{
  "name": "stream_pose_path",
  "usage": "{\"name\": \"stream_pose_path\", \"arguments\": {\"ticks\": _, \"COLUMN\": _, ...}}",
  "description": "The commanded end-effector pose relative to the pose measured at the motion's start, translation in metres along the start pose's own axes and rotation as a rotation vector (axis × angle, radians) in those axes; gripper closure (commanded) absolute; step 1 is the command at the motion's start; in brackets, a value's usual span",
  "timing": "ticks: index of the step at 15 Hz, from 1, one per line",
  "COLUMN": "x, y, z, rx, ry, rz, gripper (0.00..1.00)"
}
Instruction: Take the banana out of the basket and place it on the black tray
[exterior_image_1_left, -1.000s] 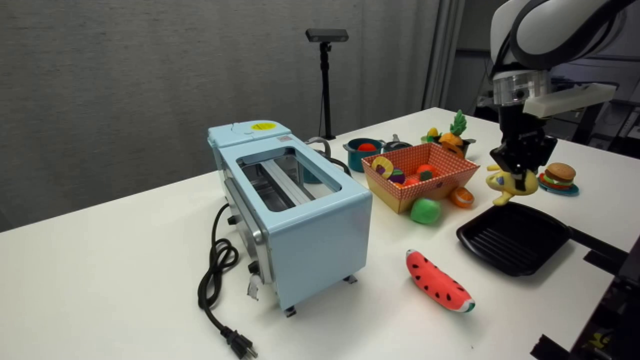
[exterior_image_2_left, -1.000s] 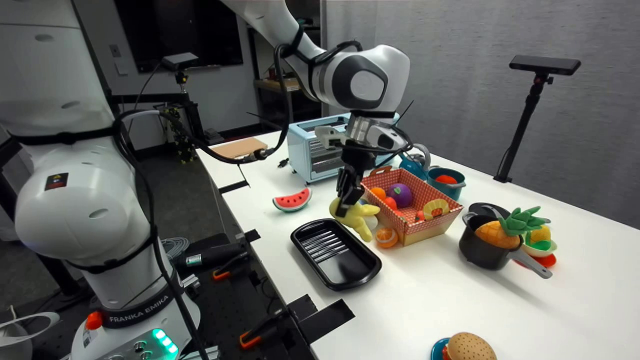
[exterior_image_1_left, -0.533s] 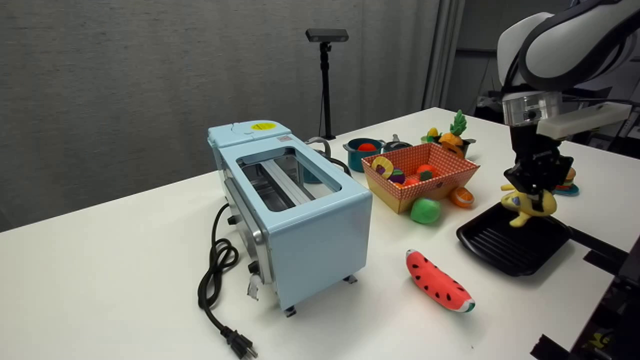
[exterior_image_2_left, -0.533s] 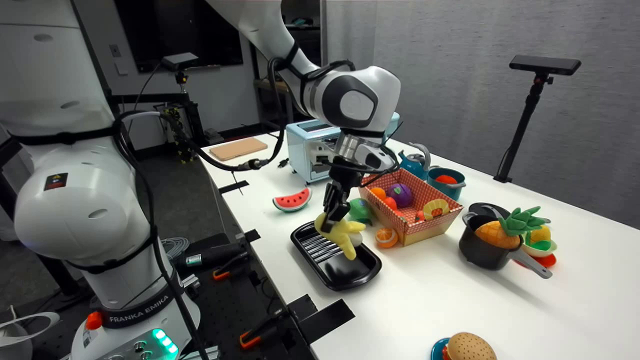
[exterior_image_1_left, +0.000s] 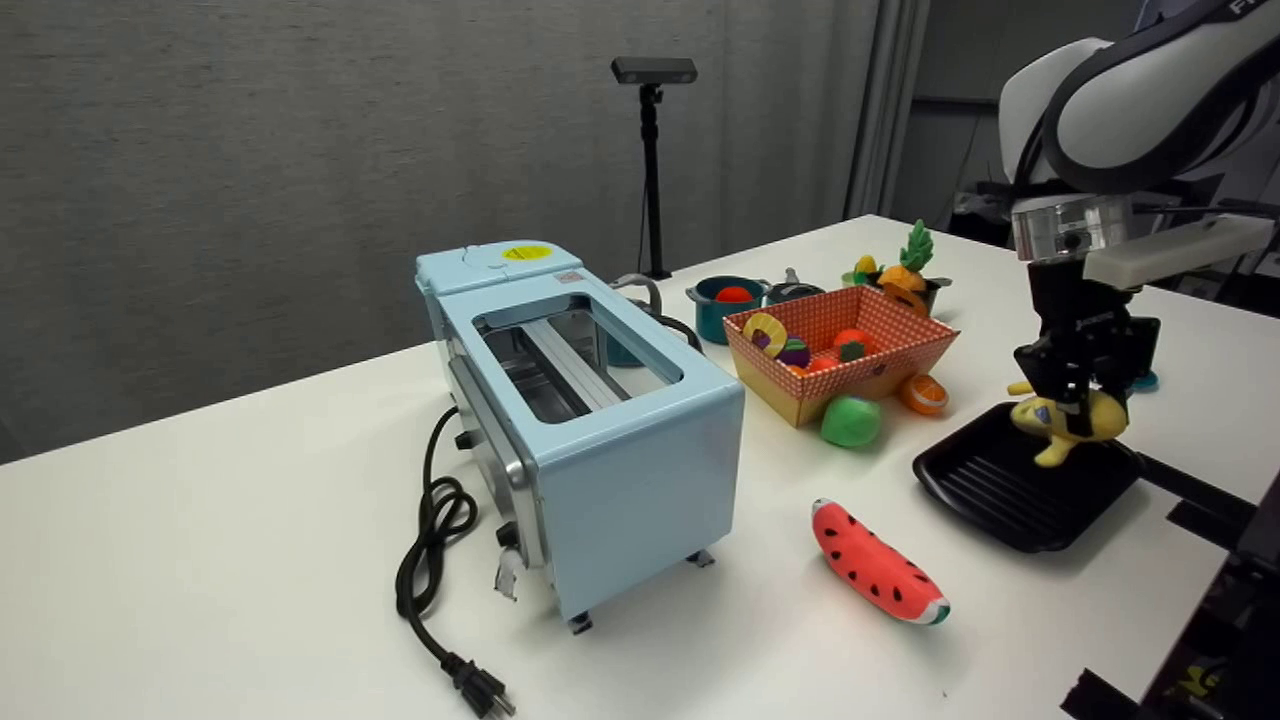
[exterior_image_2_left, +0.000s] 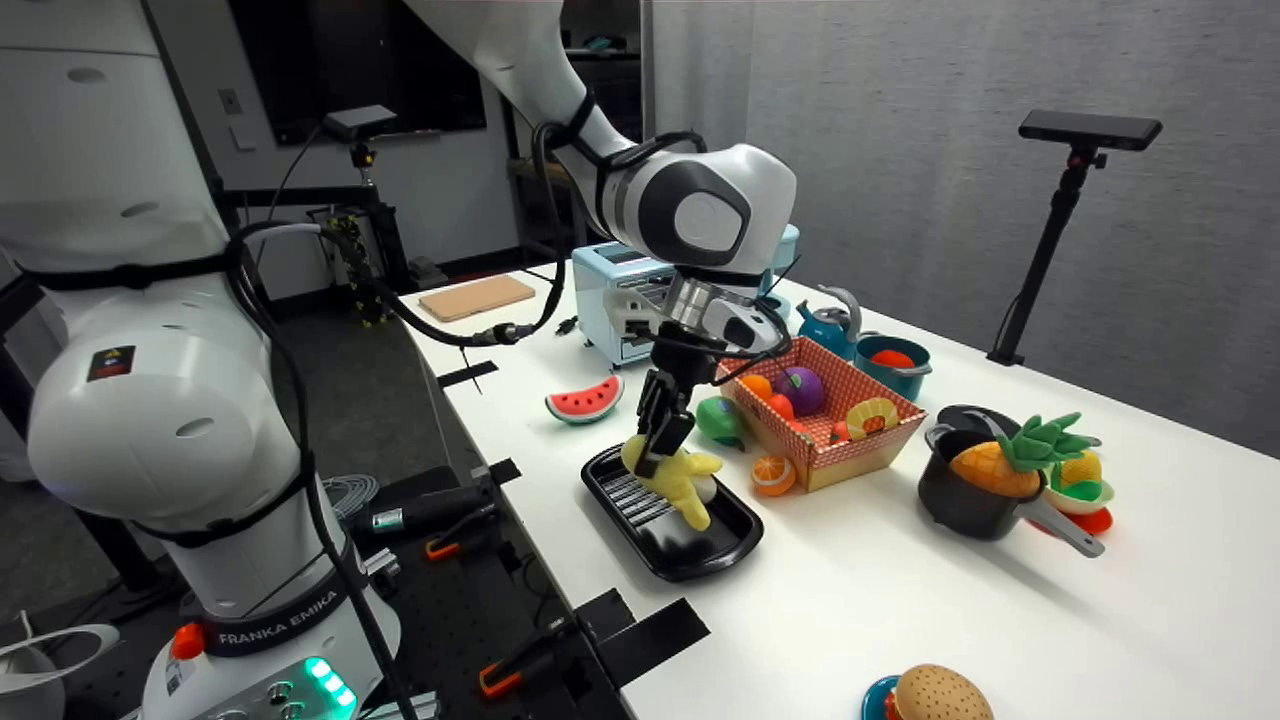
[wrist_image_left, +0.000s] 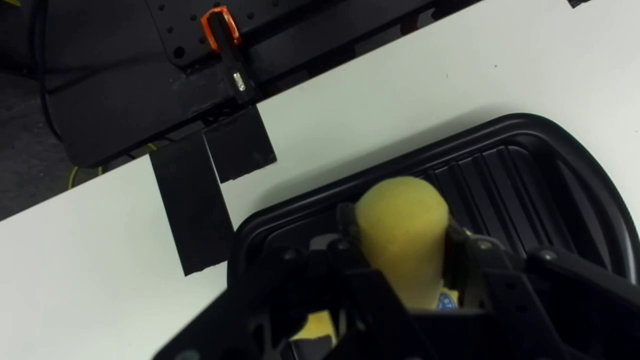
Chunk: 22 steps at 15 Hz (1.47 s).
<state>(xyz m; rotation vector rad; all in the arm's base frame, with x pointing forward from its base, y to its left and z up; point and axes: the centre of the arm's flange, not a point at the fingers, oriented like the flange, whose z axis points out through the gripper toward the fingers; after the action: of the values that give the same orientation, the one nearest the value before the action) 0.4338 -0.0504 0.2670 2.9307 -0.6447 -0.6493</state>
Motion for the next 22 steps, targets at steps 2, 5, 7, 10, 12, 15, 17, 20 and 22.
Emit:
{"name": "stream_pose_path", "arguments": {"ticks": 2, "x": 0.0000, "y": 0.0001, "z": 0.0000, "rx": 0.000, "ry": 0.000, "rz": 0.000, "gripper": 0.60}}
{"name": "stream_pose_path", "arguments": {"ticks": 5, "x": 0.0000, "y": 0.0001, "z": 0.0000, "rx": 0.000, "ry": 0.000, "rz": 0.000, "gripper": 0.60}}
{"name": "stream_pose_path", "arguments": {"ticks": 7, "x": 0.0000, "y": 0.0001, "z": 0.0000, "rx": 0.000, "ry": 0.000, "rz": 0.000, "gripper": 0.60}}
{"name": "stream_pose_path", "arguments": {"ticks": 10, "x": 0.0004, "y": -0.0027, "z": 0.0020, "rx": 0.000, "ry": 0.014, "rz": 0.007, "gripper": 0.27}}
{"name": "stream_pose_path", "arguments": {"ticks": 12, "x": -0.0002, "y": -0.0045, "z": 0.0027, "rx": -0.004, "ry": 0.016, "rz": 0.007, "gripper": 0.12}}
{"name": "stream_pose_path", "arguments": {"ticks": 15, "x": -0.0002, "y": -0.0069, "z": 0.0023, "rx": -0.015, "ry": 0.011, "rz": 0.008, "gripper": 0.00}}
{"name": "stream_pose_path", "arguments": {"ticks": 17, "x": -0.0004, "y": -0.0084, "z": 0.0017, "rx": -0.016, "ry": 0.009, "rz": 0.007, "gripper": 0.00}}
{"name": "stream_pose_path", "arguments": {"ticks": 20, "x": 0.0003, "y": -0.0093, "z": 0.0009, "rx": -0.018, "ry": -0.016, "rz": -0.005, "gripper": 0.00}}
{"name": "stream_pose_path", "arguments": {"ticks": 22, "x": 0.0009, "y": -0.0088, "z": 0.0004, "rx": -0.023, "ry": -0.029, "rz": -0.011, "gripper": 0.00}}
